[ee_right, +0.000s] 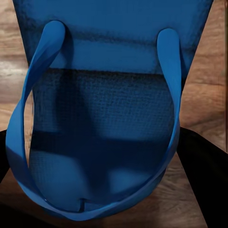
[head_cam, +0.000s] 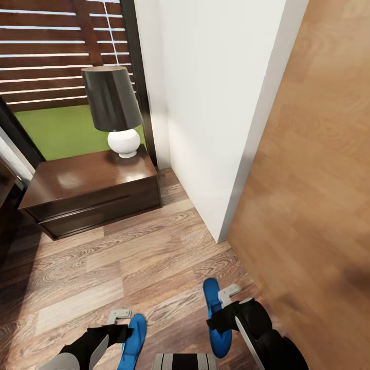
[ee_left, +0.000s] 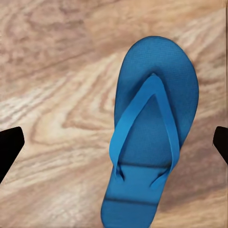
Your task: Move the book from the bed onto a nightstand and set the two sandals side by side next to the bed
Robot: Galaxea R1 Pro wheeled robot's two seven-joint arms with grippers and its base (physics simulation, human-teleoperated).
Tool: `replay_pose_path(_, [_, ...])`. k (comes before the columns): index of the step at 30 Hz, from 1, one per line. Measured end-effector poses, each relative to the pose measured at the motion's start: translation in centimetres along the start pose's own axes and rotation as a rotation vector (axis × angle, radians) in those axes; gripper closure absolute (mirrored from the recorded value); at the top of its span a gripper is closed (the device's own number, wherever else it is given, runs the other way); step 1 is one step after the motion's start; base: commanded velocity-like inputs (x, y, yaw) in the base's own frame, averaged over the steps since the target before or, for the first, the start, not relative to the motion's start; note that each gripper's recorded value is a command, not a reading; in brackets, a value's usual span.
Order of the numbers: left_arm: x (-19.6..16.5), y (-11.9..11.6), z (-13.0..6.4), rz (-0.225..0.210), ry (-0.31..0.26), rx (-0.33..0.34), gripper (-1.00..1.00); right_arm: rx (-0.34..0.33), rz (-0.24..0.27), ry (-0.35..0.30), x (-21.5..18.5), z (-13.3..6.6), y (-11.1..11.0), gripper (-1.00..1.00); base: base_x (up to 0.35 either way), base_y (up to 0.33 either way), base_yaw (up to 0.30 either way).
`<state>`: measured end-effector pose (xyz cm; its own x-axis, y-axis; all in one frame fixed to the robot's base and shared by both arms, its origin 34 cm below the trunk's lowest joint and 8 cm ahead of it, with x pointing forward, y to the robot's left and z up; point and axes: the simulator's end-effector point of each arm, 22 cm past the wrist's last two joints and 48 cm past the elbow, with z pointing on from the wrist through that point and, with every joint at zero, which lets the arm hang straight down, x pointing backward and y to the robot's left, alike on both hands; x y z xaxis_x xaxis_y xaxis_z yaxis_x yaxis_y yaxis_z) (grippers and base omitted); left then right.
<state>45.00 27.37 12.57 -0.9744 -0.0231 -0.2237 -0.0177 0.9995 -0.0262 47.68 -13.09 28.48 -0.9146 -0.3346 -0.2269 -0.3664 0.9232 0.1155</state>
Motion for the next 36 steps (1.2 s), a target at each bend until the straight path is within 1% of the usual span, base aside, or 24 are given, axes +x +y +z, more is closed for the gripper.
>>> replay_pose_path(5, [-1.6, 0.1, -0.2, 0.003, -0.031, 0.0, -1.0, 0.009, 0.004, -0.001, 0.0, -0.1, -0.6, 1.0, 0.0, 0.0, 0.0])
replay_pose_path(14, [-3.5, 0.1, -0.4, 0.007, -0.068, 0.0, -1.0, 0.015, 0.005, -0.001, 0.1, -0.1, -0.9, 1.0, 0.0, 0.0, 0.0])
replay_pose_path(24, [-2.8, 0.2, 0.7, 0.008, -0.051, -0.003, -1.0, 0.002, 0.014, 0.036, 1.3, 1.4, -0.9, 1.0, 0.0, 0.0, 0.0])
replay_pose_path(31, [-2.7, 0.3, 0.9, 0.009, -0.051, -0.006, -1.0, 0.002, 0.014, 0.038, 1.3, 1.5, -0.9, 1.0, 0.0, 0.0, 0.0])
replay_pose_path(36, [-2.0, 0.3, 1.5, 0.012, -0.034, -0.007, -1.0, 0.005, 0.038, 0.056, 2.0, 2.1, -1.6, 1.0, 0.0, 0.0, 0.0])
